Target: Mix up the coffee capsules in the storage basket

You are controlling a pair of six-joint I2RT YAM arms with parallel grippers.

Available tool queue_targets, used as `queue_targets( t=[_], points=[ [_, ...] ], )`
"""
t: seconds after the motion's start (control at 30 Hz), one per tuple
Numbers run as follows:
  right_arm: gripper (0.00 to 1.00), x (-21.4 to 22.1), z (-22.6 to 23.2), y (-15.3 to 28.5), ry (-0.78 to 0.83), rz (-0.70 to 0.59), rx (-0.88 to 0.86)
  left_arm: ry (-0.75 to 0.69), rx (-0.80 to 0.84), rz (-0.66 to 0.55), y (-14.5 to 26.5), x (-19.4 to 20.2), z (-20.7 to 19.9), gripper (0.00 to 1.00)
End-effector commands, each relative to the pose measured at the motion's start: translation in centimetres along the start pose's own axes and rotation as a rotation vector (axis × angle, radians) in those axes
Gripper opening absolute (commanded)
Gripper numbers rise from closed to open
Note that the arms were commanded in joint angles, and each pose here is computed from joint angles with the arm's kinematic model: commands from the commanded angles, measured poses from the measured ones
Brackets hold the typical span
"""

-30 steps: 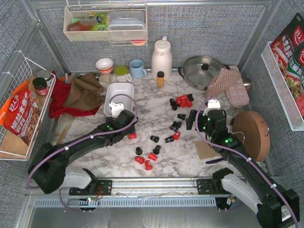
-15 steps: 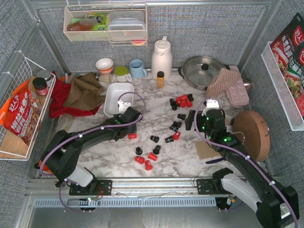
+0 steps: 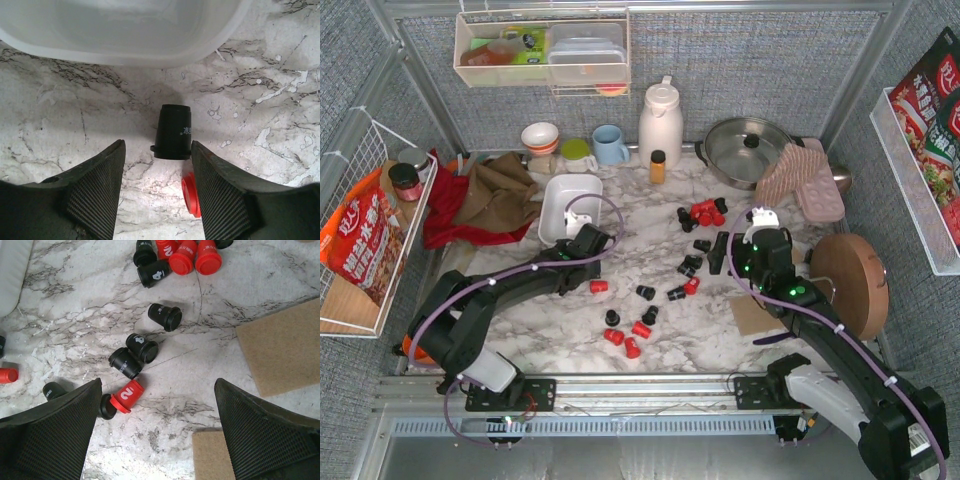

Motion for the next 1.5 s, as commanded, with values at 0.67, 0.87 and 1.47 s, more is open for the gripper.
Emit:
queue_targets(
  t=[0.67, 0.87, 1.47],
  points=[
    [0.99, -0.6, 0.6, -0.4, -0.018, -0.002, -0.028, 0.021, 0.094, 0.035, -2.5, 0.0, -0.3, 0.56],
    [0.99, -0.6, 0.6, -0.4, -0.018, 0.002, -0.028, 0.011, 0.087, 0.068, -2.7, 0.9, 0.1, 0.56],
    [0.99, -0.6, 0.6, -0.5, -0.019, 0.006, -0.028, 0.005, 0.120, 0.144, -3.4, 1.9, -0.1, 0.54]
  ],
)
Point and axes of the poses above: each gripper's point midway between its finger pads, its own y axis back along the fingers, its own z axis along the line the jaws close on, x = y × z, the point moved 9 cm from there along y, back along the fingers, and after that the axes turned 4 degrees about -y, right-handed, at the moved point
